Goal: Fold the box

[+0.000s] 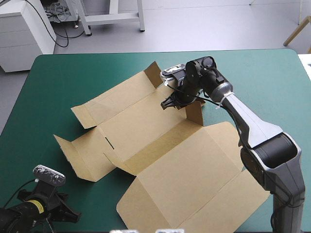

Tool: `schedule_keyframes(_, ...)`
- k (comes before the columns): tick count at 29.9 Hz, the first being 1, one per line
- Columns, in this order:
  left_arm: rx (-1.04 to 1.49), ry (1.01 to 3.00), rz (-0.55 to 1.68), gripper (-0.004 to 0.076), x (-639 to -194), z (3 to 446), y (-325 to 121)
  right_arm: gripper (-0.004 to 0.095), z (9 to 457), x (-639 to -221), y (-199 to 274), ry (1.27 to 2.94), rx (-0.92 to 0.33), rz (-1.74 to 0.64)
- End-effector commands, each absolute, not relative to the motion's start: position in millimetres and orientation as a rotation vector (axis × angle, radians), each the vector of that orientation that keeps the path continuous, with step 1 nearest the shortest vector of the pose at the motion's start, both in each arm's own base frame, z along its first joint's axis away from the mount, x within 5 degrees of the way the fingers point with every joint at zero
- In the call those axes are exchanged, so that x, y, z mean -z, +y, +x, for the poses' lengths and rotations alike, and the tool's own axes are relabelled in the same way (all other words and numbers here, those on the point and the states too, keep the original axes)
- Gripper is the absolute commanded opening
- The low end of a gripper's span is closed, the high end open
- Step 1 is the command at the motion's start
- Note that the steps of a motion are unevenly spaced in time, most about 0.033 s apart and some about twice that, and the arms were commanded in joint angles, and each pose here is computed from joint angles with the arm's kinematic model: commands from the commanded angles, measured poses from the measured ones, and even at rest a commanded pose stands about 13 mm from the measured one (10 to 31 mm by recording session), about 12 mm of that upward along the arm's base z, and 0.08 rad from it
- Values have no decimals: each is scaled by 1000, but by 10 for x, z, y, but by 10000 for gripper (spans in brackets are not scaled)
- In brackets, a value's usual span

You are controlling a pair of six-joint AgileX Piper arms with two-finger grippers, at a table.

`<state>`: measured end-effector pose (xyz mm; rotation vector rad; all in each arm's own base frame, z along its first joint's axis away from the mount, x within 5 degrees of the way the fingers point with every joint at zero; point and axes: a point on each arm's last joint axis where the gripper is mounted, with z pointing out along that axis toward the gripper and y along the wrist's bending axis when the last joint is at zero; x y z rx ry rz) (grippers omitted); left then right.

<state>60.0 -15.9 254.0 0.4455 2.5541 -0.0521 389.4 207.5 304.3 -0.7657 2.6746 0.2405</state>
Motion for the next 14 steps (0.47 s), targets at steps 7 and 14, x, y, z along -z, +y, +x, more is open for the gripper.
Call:
schedule_keyframes(7, 70, 2499, 431, -10, -2619, 644, -178, -19, 3807, -3411, 2018, 2566, -266, -745)
schedule_keyframes(14, 70, 2499, 431, -10, -2619, 644, -178, -19, 3807, -3411, 2018, 2566, -266, -745)
